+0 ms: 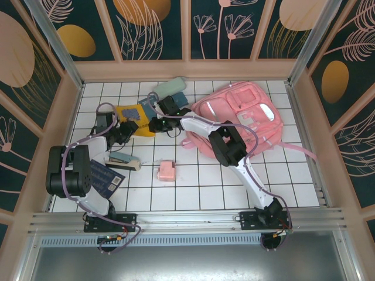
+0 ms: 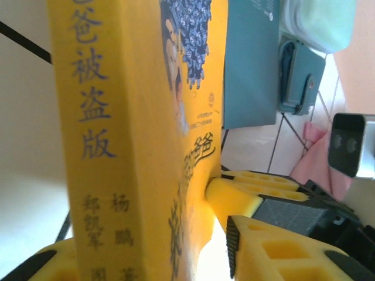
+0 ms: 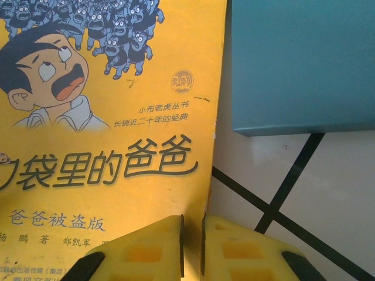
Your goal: Pack the student bag
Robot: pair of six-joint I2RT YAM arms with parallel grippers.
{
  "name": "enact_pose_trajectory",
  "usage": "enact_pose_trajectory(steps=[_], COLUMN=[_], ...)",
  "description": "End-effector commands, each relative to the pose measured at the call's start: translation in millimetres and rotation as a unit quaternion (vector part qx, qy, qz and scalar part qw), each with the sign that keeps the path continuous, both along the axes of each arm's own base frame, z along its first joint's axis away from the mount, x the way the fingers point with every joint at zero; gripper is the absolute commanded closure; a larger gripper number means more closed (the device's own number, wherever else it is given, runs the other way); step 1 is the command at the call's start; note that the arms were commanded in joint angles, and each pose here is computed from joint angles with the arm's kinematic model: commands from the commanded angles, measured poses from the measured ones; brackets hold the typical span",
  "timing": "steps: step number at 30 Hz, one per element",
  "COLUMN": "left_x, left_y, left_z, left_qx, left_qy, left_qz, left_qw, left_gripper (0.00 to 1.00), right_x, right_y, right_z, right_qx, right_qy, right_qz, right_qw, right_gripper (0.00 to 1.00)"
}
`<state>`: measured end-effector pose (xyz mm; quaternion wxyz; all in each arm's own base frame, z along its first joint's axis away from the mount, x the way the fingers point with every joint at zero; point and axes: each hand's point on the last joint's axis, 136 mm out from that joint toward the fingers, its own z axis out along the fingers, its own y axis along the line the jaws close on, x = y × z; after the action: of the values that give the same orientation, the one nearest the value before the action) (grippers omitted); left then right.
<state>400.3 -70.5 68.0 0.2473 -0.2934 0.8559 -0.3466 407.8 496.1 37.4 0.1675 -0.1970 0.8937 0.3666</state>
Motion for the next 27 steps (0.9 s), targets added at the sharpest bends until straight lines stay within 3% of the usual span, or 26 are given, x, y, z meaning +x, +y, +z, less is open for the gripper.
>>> enact_pose_trajectory(steps=[1,5,7,12,17,27], left_x=[5.0,4.1,4.5,7.2,7.9,5.1], left_y=[-3.7,-2.6,-2.0,-4.0,-10.7,-16.2], left_z=[5.7,12.4,18.3,40.6,66.7,87.0], left_qx=[0.024,0.03,0.033,0.03,0.014,0.0], left_qy=[-0.012,-0.019,-0.026,-0.055,-0.086,-0.11], left_qz=[-0.025,-0.025,-0.024,-0.03,-0.042,-0.054], left_qw=[0.999,0.999,0.999,0.998,0.995,0.993], left_gripper=[0.73,0.95,1.0,1.0,1.0,1.0], right_x=[-24.8,-17.8,-15.2,-6.1,-2.8,-6.1], right_y=[3.3,-6.5,-12.7,-53.3,-122.0,-241.5], right_z=[-4.8,29.7,55.6,111.8,134.6,108.7], right_qx=[-0.014,-0.017,-0.016,-0.043,-0.084,-0.243], right_qy=[0.019,-0.021,-0.05,-0.12,-0.151,-0.188], right_qz=[0.018,0.006,0.0,-0.035,-0.087,-0.155], right_qw=[1.0,1.0,0.999,0.991,0.981,0.939], right_gripper=[0.82,0.74,0.65,0.5,0.44,0.34])
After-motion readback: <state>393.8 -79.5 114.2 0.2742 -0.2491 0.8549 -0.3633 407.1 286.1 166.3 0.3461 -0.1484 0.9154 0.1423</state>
